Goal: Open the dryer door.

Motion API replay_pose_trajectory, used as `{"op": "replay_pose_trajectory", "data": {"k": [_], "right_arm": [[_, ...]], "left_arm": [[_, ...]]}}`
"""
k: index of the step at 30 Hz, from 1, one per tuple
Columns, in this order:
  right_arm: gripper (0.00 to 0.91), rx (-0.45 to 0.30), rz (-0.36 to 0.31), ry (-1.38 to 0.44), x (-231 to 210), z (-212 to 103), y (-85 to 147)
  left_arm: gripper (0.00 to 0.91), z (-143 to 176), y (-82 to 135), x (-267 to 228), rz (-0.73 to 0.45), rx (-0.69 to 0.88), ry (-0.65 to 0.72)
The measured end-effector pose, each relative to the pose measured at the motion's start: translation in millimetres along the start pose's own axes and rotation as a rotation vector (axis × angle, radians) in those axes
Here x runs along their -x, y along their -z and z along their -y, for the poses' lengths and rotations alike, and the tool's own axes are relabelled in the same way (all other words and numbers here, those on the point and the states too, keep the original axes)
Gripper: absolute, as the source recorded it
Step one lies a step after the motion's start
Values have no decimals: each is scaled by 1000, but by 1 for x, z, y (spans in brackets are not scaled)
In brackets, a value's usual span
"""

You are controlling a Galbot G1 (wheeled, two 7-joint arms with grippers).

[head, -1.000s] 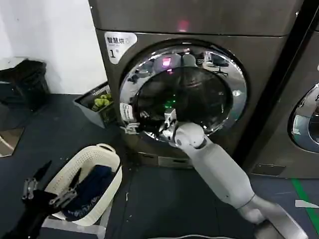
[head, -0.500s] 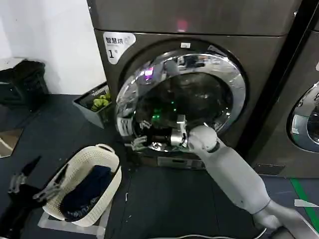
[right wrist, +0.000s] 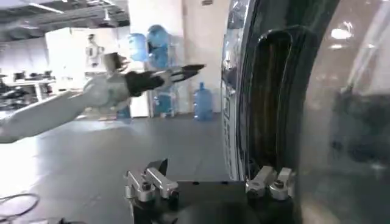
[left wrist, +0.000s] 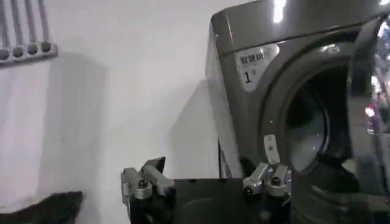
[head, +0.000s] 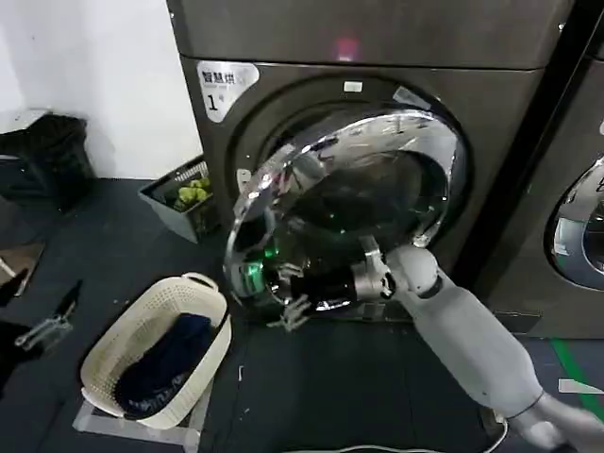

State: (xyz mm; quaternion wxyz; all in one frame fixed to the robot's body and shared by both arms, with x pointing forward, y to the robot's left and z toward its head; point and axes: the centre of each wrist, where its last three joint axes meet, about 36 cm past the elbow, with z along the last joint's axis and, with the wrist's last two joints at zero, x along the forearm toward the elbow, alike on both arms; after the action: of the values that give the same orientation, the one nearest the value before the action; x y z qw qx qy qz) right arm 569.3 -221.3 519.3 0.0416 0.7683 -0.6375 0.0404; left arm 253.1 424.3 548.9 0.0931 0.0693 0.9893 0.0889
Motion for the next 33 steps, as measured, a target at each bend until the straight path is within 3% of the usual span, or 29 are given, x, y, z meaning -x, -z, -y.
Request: {"op": "replay_pose_trajectory", "data": {"k": [5,12,18,33], "right_arm": [[907,-25,-22,46,-15,-10,-4],[907,-47,-35,49,-39,-27,-10],[907,-65,-50,71,-55,-44,-18],[907,-102,-59,-10,-106,-89,-30]], "left_arm": [[907,-5,-3,19,-15,-90,4],[907,-16,6,53,-55,-187,-131],[907,-29,15,86,-122,-167,-294],[907,-41,-6,172,-143,-149,-527]]}}
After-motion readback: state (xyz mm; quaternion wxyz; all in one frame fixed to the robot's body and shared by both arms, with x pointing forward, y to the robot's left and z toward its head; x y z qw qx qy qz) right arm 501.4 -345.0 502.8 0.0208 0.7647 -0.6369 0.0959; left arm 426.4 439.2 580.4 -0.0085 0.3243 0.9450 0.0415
